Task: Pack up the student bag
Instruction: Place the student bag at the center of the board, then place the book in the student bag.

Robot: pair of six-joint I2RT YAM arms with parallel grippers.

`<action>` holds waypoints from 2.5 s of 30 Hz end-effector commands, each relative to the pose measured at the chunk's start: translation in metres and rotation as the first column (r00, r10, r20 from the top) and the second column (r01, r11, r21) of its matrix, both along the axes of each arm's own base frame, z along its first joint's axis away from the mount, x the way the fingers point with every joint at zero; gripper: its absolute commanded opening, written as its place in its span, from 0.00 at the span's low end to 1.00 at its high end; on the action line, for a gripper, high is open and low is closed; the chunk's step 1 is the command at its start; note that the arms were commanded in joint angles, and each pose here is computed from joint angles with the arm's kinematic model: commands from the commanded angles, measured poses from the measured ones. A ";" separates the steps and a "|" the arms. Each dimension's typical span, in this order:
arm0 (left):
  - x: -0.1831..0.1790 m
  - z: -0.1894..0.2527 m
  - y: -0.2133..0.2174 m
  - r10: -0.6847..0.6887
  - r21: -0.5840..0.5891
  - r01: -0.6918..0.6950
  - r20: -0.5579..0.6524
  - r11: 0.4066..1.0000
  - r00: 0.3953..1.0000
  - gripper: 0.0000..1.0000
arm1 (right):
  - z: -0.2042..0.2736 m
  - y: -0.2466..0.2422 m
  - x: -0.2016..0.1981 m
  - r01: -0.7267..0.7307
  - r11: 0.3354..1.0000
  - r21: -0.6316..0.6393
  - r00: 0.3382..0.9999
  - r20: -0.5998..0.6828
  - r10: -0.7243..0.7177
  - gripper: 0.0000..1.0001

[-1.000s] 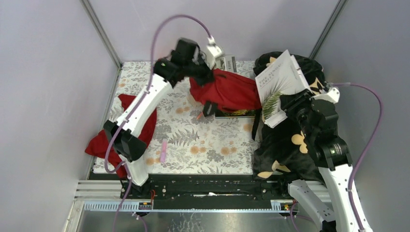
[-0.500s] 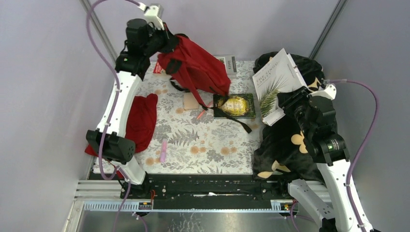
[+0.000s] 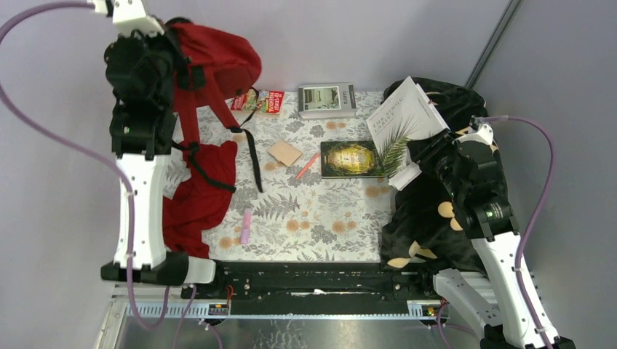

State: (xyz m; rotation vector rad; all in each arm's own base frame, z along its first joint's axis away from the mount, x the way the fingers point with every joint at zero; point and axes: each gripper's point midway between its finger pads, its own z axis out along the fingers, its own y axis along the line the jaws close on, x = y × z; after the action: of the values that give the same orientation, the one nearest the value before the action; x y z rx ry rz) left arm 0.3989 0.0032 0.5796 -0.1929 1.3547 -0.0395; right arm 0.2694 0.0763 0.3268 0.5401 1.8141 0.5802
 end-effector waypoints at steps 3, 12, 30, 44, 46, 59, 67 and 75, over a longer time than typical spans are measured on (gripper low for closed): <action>-0.039 -0.072 0.029 0.152 0.029 -0.151 -0.077 0.988 0.985 0.00 | 0.013 0.014 0.011 -0.057 0.997 0.045 0.996 0.066 0.054 0.26; -0.064 -0.313 -0.104 -0.514 -0.282 0.429 -0.452 0.858 0.729 0.00 | -0.005 0.035 0.022 -0.146 0.987 0.070 0.989 0.020 0.145 0.26; -0.087 -0.353 -0.148 -0.333 -0.003 0.458 -0.691 0.889 0.641 0.89 | -0.030 0.054 0.028 -0.226 0.968 0.109 0.972 -0.040 0.231 0.28; -0.095 -0.376 -0.135 -0.270 0.009 0.444 -0.782 0.896 0.562 0.77 | -0.035 0.061 0.034 -0.250 0.960 0.126 0.964 -0.056 0.258 0.29; -0.098 -0.386 -0.136 -0.271 -0.001 0.463 -0.812 0.886 0.517 0.77 | -0.035 0.062 0.035 -0.252 0.959 0.129 0.964 -0.055 0.261 0.29; -0.106 -0.423 -0.143 -0.287 -0.058 0.511 -0.878 0.857 0.382 0.66 | -0.044 0.070 0.037 -0.283 0.946 0.156 0.953 -0.069 0.296 0.32; -0.073 -0.364 -0.137 -0.304 -0.067 0.469 -0.838 0.881 0.452 0.00 | 0.000 0.125 0.029 -0.564 0.762 0.318 0.819 0.101 0.564 0.34; -0.012 -0.263 -0.099 -0.292 -0.123 0.286 -0.670 0.950 0.682 0.00 | 0.056 0.180 0.018 -0.753 0.542 0.373 0.642 0.232 0.731 0.34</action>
State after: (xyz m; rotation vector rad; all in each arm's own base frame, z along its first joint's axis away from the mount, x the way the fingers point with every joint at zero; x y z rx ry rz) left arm 0.3612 -0.1066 0.2747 0.1203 2.2379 -0.2425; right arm 0.3096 0.2214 0.2996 0.2570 2.0235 1.4032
